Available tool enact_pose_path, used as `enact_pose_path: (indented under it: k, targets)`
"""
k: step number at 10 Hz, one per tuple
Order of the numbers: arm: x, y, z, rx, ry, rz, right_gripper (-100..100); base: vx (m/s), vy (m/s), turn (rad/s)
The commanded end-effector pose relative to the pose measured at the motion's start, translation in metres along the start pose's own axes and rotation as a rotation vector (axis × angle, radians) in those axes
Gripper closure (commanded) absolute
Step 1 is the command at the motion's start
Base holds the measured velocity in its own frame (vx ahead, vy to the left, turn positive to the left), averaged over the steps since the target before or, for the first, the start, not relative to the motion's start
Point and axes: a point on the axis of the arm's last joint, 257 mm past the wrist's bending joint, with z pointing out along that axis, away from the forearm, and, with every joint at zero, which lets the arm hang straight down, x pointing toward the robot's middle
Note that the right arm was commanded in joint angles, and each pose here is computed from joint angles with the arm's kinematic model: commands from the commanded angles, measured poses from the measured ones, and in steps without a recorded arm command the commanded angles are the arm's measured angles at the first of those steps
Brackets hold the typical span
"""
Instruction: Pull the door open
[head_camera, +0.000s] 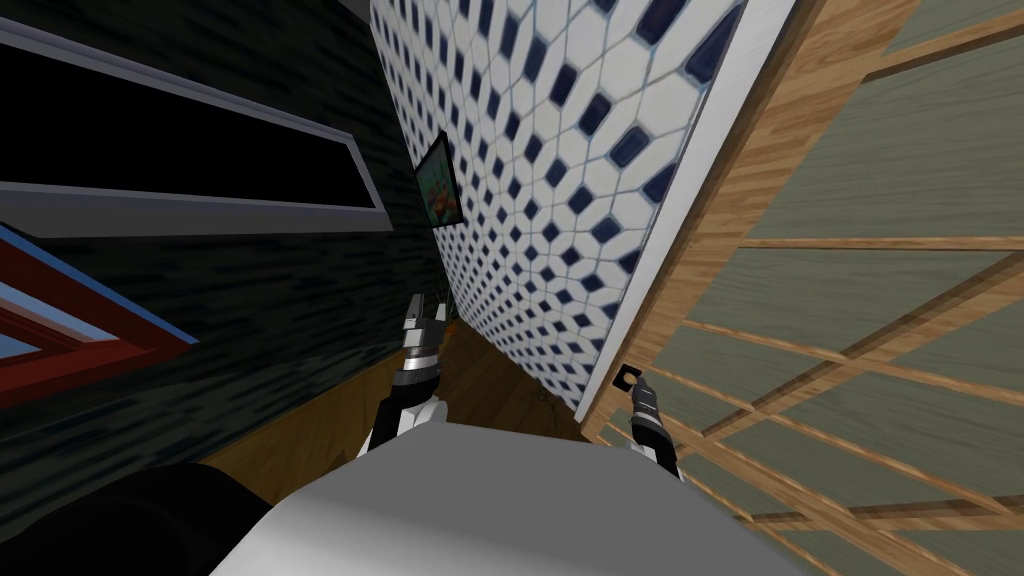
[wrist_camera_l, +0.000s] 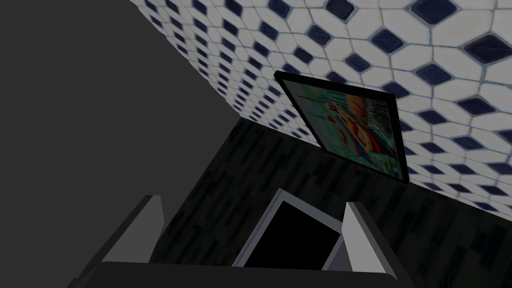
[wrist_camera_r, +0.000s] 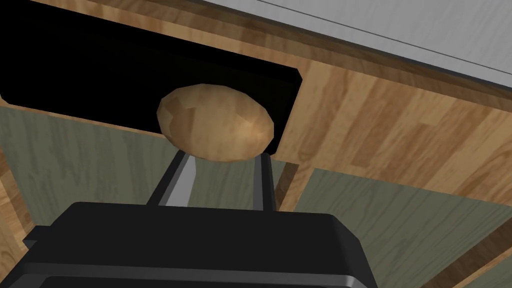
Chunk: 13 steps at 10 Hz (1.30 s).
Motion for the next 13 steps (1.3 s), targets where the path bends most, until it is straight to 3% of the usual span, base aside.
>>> enact_pose_path:
  k: [1,4,6,13]
  targets:
    - [0.0113,0.0012,-0.0003,-0.001,0.017,0.058,100,-0.020,0.001,0.012]
    - [0.0113,0.0012,-0.0003,-0.001,0.017,0.066,100,-0.009,0.000,-0.001]
    - [0.0129,0.0017,-0.0002,-0.002,0.022,0.140,100,-0.018,0.001,0.003]
    - [0.0154,0.0023,-0.0003,-0.001,0.030,0.282,100,-0.018,-0.001,0.003]
